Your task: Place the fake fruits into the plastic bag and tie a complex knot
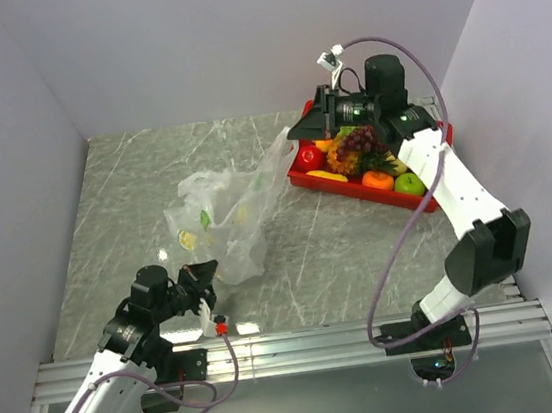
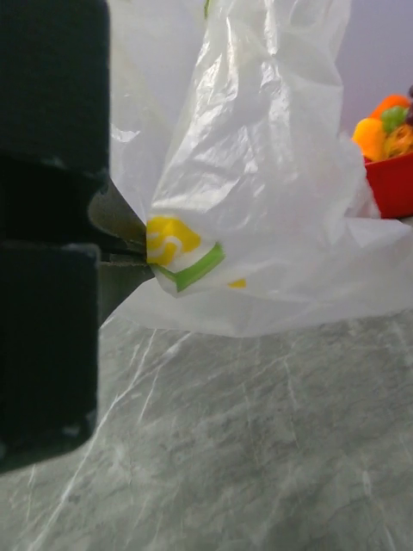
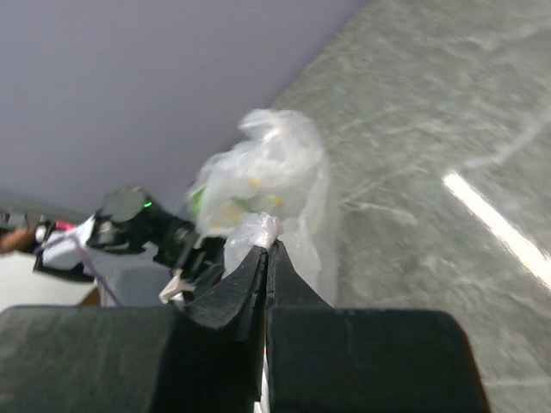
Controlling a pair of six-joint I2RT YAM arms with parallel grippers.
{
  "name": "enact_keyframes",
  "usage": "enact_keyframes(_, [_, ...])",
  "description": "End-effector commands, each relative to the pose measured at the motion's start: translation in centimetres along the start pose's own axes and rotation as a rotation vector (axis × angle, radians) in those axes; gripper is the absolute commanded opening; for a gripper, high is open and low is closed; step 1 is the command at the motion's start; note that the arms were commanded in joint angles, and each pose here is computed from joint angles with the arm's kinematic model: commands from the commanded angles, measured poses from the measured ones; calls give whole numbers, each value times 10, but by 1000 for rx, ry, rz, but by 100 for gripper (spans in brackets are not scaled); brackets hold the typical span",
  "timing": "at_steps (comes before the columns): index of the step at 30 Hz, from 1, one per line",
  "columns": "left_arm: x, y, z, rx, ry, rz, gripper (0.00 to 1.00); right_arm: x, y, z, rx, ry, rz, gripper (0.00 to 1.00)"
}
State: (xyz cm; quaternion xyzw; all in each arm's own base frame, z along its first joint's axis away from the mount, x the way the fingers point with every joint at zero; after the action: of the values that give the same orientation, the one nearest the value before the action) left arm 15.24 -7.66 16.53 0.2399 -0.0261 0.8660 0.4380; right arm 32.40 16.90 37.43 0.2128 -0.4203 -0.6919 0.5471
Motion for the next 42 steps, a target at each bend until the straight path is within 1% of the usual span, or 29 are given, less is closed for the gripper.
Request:
enact_keyframes(1, [-3, -10, -34, 124, -90, 96, 0, 17, 11, 39, 237, 66, -80, 0])
enact_keyframes(2, [-2, -11, -32, 177, -65, 108, 3, 15, 1, 39, 229, 59, -42, 0])
enact_keyframes(3, [-2, -12, -28, 204, -43, 113, 11, 7, -9, 44, 241, 58, -9, 0])
enact_keyframes(4, [2, -10, -16, 276, -6, 107, 41, 6, -15, 46, 301, 58, 9, 0])
enact_keyframes(6, [8, -5, 1, 387, 33, 84, 59, -4, -37, 53, 332, 39, 69, 0])
enact_keyframes(7, [17, -1, 24, 446, 81, 70, 70, -5, -42, 56, 409, 31, 80, 0])
enact_keyframes(8, [21, 6, 29, 608, 82, 49, 78, -6, -48, 57, 436, 16, 100, 0])
enact_keyframes(9, [31, 11, 52, 670, 120, 32, 85, -9, -55, 59, 457, 5, 119, 0])
enact_keyframes(10, [35, 16, 57, 813, 132, 23, 88, -9, -58, 58, 482, 0, 136, 0])
enact_keyframes(11, [40, 21, 60, 885, 117, 24, 90, -10, -60, 57, 494, -5, 145, 0])
enact_keyframes(12, [49, 26, 77, 937, 148, 6, 90, -10, -60, 58, 514, -12, 149, 0])
enact_keyframes(13, [53, 32, 80, 1056, 157, 1, 91, -10, -60, 57, 564, -28, 155, 0])
enact_keyframes(14, [58, 35, 83, 1113, 152, 7, 92, -10, -62, 57, 578, -39, 174, 0])
enact_keyframes(15, [67, 37, 95, 1151, 200, 16, 92, -9, -62, 59, 599, -40, 180, 0])
enact_keyframes(16, [71, 40, 99, 1252, 237, 21, 93, -9, -65, 61, 635, -39, 201, 0])
enact_keyframes(18, [83, 41, 113, 1299, 315, 51, 96, -7, -64, 65, 691, -38, 209, 0])
enact_keyframes(19, [85, 42, 118, 1361, 359, 51, 97, -6, -65, 67, 708, -36, 217, 0])
enact_keyframes(21, [82, 38, 135, 1404, 423, 48, 99, -6, -70, 74, 757, -25, 237, 0])
enact_keyframes(23, [72, 38, 148, 1470, 385, 26, 99, -8, -78, 83, 791, 0, 264, 0])
enact_keyframes(24, [60, 34, 161, 1503, 346, 35, 99, -9, -81, 85, 809, 6, 274, 0])
enact_keyframes(26, [44, 32, 168, 1579, 251, 49, 99, -9, -86, 92, 853, 13, 282, 0])
enact_keyframes(27, [28, 26, 174, 1613, 182, 72, 99, -8, -91, 95, 881, 19, 292, 0])
enact_keyframes(29, [14, 22, 170, 1684, 103, 126, 99, -7, -96, 99, 908, 16, 307, 0])
enact_keyframes(30, [0, 15, 165, 1714, 65, 177, 99, -6, -100, 100, 934, 10, 314, 0])
enact_keyframes(32, [-9, 12, 156, 1744, 3, 223, 99, -4, -104, 103, 964, 10, 322, 0])
enact_keyframes(36, [-29, 5, 129, 1779, -114, 312, 99, -3, -111, 108, 1014, 6, 339, 0])
enact_keyframes(40, [-37, 1, 113, 1784, -167, 352, 99, -3, -117, 108, 1031, 6, 361, 0])
enact_keyframes(41, [-38, 1, 110, 1782, -182, 355, 99, -4, -119, 108, 1032, 4, 366, 0])
enact_keyframes(42, [-40, 0, 107, 1786, -195, 370, 96, -4, -122, 108, 1038, 3, 374, 0])
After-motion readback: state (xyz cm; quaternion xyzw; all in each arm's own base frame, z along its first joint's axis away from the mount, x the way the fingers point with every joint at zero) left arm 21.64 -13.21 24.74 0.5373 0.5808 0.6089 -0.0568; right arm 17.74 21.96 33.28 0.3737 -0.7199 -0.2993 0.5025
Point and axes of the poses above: each gripper's point midway between its finger pads, its own x axis back along the fingers, its own z axis along the line the jaws close on, y = z × x, the point moved 9 cm from there along x, back along the fingers, and after that the axes turned 6 degrees about x, right-handed, at the moved point
